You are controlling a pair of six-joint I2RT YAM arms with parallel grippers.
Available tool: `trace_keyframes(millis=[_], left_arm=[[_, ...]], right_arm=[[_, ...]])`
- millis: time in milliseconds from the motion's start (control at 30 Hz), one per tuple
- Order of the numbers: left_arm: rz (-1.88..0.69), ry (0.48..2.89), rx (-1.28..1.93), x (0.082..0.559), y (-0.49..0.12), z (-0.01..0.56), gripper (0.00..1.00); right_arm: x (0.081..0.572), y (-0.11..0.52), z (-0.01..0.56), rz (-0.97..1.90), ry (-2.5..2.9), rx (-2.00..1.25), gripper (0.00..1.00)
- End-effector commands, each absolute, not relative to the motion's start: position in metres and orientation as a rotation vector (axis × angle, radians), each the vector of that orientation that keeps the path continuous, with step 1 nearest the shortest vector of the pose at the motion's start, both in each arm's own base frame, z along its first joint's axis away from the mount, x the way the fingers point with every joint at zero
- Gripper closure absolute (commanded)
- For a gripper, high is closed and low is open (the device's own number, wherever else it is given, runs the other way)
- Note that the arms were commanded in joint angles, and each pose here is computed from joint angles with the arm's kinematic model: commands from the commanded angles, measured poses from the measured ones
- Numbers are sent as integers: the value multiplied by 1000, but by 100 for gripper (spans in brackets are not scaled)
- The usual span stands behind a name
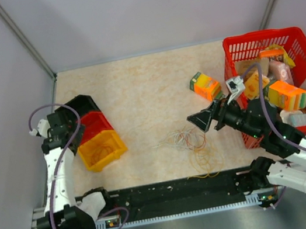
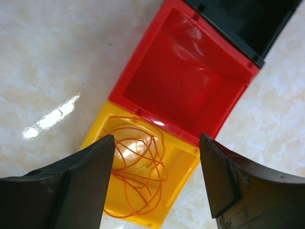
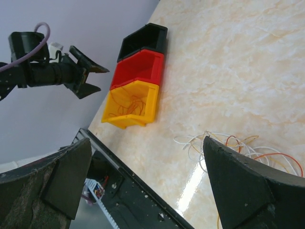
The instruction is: Untangle the cables
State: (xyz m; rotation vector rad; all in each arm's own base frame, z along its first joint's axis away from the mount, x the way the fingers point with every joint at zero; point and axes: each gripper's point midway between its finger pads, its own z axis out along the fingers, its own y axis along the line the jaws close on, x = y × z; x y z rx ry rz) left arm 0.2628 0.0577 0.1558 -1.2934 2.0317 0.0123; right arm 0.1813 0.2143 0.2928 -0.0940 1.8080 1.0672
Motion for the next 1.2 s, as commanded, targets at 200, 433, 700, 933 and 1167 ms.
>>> trace_keyframes(millis=[200,433,700,933,1167], left_arm=[[-145,2102,-1439,279,62,122,40],[-166,2108,-1483,274,58,108,51],[-178,2108,-1505,269,55,102,65],[-170,2077,-1479,262,56,111,83],[-323,2189,-1488,247,26,91,100]], right_arm=[[181,210,298,1057,1782,-104,1],[182,211,293,1054,1794,-102,1],[183,213,292,1054,1798,-100,1],[184,213,290,1056,1800,-98,1],[185,215,288,1056,1807,-94,1]])
